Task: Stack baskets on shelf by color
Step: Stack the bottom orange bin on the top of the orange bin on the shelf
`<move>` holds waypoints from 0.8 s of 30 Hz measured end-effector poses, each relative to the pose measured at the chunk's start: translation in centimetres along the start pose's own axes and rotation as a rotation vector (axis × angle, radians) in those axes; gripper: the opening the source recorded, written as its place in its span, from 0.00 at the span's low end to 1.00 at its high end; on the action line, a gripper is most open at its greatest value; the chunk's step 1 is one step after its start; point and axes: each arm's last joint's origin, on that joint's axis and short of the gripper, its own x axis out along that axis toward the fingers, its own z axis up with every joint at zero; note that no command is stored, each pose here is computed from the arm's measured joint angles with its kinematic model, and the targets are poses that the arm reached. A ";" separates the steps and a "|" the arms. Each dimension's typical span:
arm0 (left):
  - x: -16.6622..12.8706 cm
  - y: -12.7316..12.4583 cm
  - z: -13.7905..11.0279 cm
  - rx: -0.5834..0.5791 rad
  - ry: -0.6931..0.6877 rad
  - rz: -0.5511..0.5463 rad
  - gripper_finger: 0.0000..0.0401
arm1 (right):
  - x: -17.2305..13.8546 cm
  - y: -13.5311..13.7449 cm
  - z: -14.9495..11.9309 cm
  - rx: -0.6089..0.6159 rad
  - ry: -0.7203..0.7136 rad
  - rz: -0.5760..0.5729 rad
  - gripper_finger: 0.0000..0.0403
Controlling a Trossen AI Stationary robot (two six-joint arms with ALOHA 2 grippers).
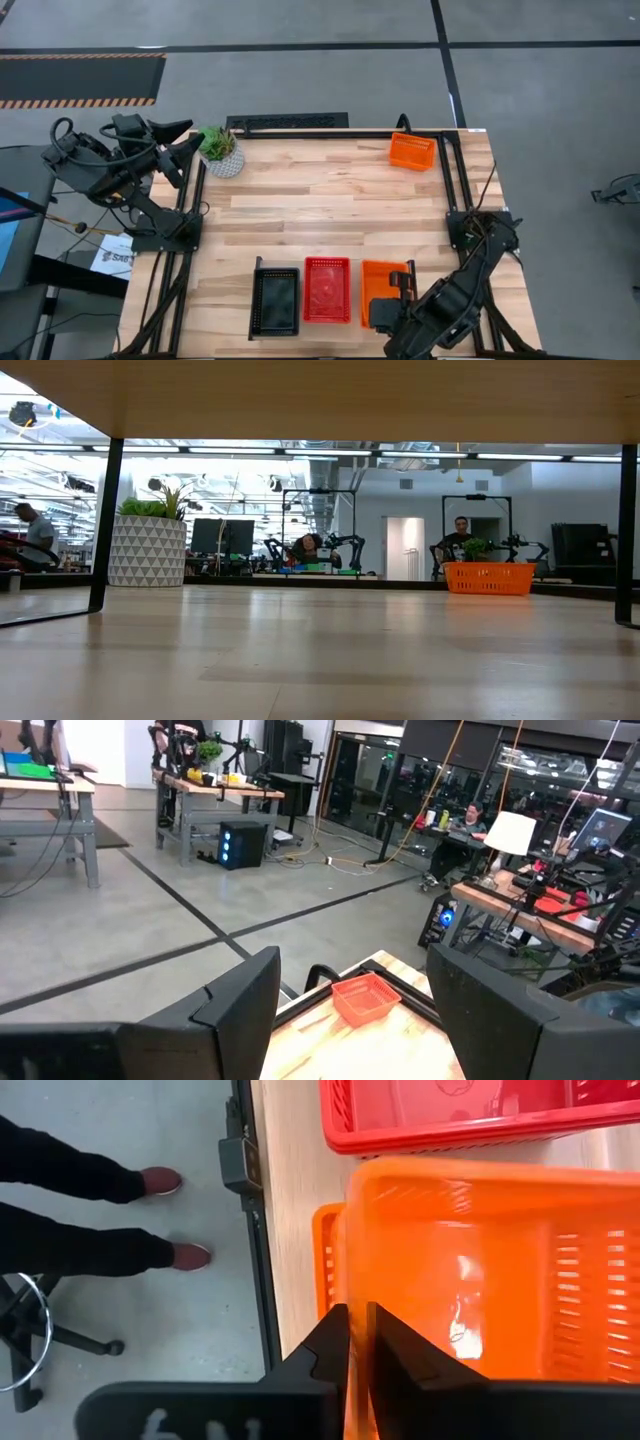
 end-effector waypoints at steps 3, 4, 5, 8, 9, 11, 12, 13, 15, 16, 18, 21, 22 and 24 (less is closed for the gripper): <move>0.0 0.0 0.0 0.000 0.000 0.000 0.60 | 0.0 0.0 0.0 0.000 0.000 0.000 0.16; 0.0 0.0 0.0 0.000 0.000 0.000 0.60 | 0.0 0.0 0.0 0.000 0.000 -0.001 0.17; 0.0 0.0 0.0 0.000 0.000 0.000 0.60 | 0.0 -0.1 0.1 0.001 0.000 -0.001 0.18; 0.0 0.0 0.0 0.000 0.000 0.000 0.60 | 0.0 -0.1 0.2 0.005 -0.001 -0.003 0.22; 0.0 0.0 0.0 0.000 0.000 -0.001 0.60 | 0.1 -0.2 0.2 0.007 -0.001 -0.003 0.24; 0.0 0.0 0.0 0.000 0.000 -0.001 0.60 | 0.1 -0.3 0.4 0.012 -0.001 -0.005 0.28; 0.0 0.0 0.0 -0.001 0.000 0.000 0.60 | 0.1 -0.3 0.4 0.012 -0.002 -0.005 0.30; 0.0 0.0 0.0 0.000 0.000 0.000 0.60 | 0.1 -0.3 0.4 0.012 -0.001 -0.004 0.32; 0.0 0.0 0.0 0.000 0.000 -0.001 0.60 | 0.1 -0.3 0.4 0.013 0.004 -0.001 0.37; 0.0 0.0 0.0 0.000 0.000 0.000 0.60 | 0.1 -0.3 0.4 0.012 0.009 0.005 0.39; 0.0 0.0 0.0 -0.001 0.000 0.000 0.60 | 0.1 -0.3 0.3 0.024 0.018 0.014 0.42; 0.0 0.0 0.0 0.000 0.001 -0.001 0.60 | 0.0 -0.1 0.5 0.049 -0.002 0.038 0.44; 0.0 0.0 0.0 -0.001 0.000 -0.001 0.60 | -0.2 0.1 0.5 0.051 -0.011 0.052 0.43; 0.0 0.0 0.0 -0.001 0.000 -0.001 0.60 | -0.5 0.1 0.6 0.067 -0.025 0.070 0.41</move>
